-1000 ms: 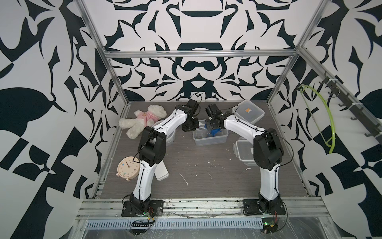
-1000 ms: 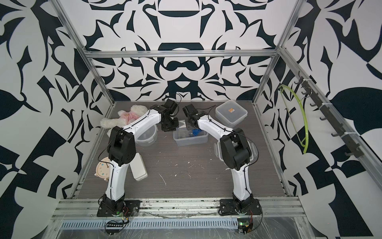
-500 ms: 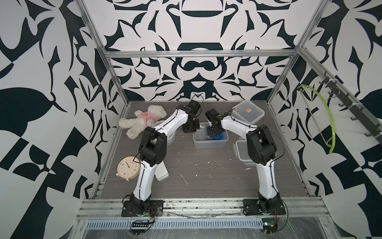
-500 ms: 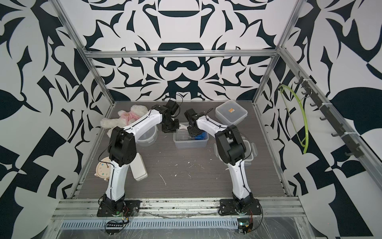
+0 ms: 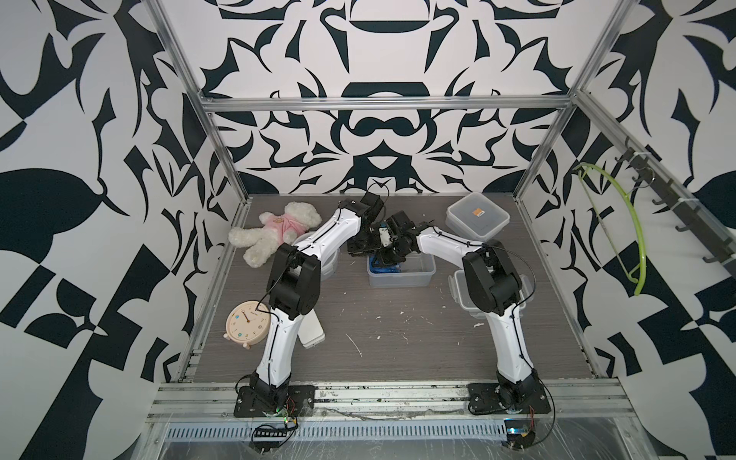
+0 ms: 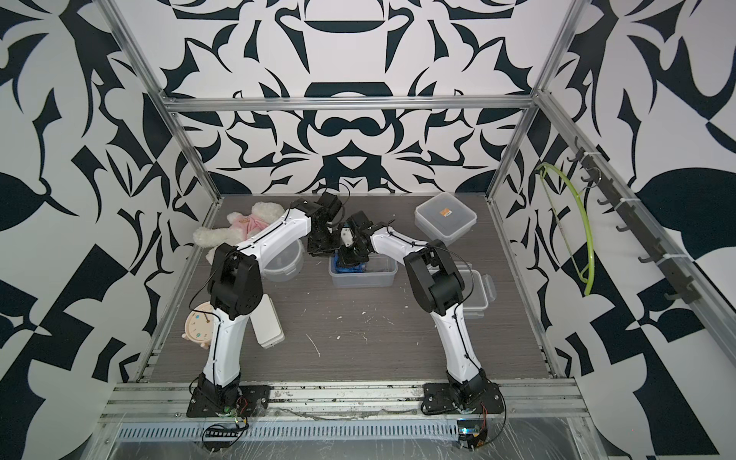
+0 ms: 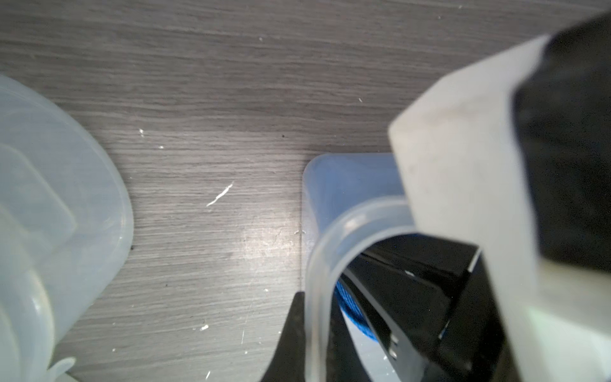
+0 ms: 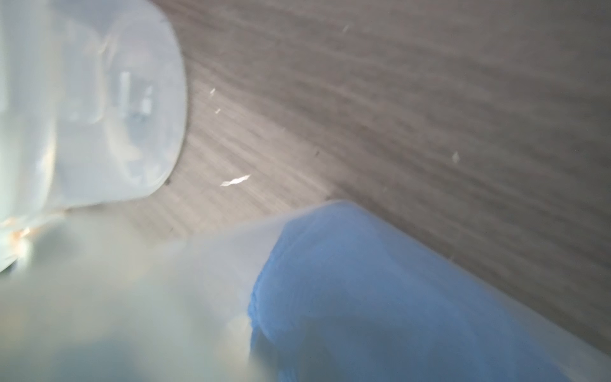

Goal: Wipe the insides of the lunch boxes
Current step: Wipe the dirt inside the lunch box.

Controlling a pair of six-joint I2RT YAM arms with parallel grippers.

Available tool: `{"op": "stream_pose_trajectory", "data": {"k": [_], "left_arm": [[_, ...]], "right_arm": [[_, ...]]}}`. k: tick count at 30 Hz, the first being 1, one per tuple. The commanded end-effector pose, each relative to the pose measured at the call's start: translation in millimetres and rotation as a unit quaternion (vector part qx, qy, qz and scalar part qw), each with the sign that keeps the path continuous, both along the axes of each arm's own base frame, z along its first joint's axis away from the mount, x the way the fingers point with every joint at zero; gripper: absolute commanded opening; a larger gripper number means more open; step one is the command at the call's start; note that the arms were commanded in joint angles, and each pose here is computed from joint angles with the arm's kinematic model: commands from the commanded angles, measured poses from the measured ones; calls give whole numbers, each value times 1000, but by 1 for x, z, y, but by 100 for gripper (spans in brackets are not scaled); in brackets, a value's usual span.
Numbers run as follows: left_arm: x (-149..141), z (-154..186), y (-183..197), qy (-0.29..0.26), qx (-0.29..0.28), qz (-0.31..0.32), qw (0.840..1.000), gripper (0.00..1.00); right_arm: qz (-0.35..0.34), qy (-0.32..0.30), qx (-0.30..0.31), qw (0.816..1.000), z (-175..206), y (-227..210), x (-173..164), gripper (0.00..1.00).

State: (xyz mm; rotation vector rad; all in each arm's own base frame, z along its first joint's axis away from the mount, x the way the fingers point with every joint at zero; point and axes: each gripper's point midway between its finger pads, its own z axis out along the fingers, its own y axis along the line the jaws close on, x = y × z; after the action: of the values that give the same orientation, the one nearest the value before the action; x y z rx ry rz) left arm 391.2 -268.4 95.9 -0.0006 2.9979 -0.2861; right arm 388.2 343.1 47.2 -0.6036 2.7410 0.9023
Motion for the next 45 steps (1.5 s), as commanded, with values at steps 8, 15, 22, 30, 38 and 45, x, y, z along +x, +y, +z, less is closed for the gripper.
{"op": "stream_pose_trajectory", "data": {"k": [8, 15, 22, 30, 38, 45], "left_arm": [[18, 2, -4, -26, -11, -6, 1000, 0], [22, 5, 6, -37, 4, -11, 999, 0], [21, 6, 16, -37, 5, -7, 999, 0], [18, 4, 22, -34, 3, -2, 999, 0], [22, 7, 15, -34, -21, 5, 999, 0], [25, 12, 7, -35, -36, 8, 999, 0]], "right_arm": [[93, 187, -140, 968, -16, -71, -115, 0], [100, 166, -325, 926, -26, -132, -115, 0], [38, 87, -498, 862, -10, -214, -83, 0], [-25, -14, -509, 860, 41, -229, -48, 0], [59, 43, -165, 984, 43, -105, -92, 0], [102, 53, -54, 992, 56, -48, -102, 0]]}}
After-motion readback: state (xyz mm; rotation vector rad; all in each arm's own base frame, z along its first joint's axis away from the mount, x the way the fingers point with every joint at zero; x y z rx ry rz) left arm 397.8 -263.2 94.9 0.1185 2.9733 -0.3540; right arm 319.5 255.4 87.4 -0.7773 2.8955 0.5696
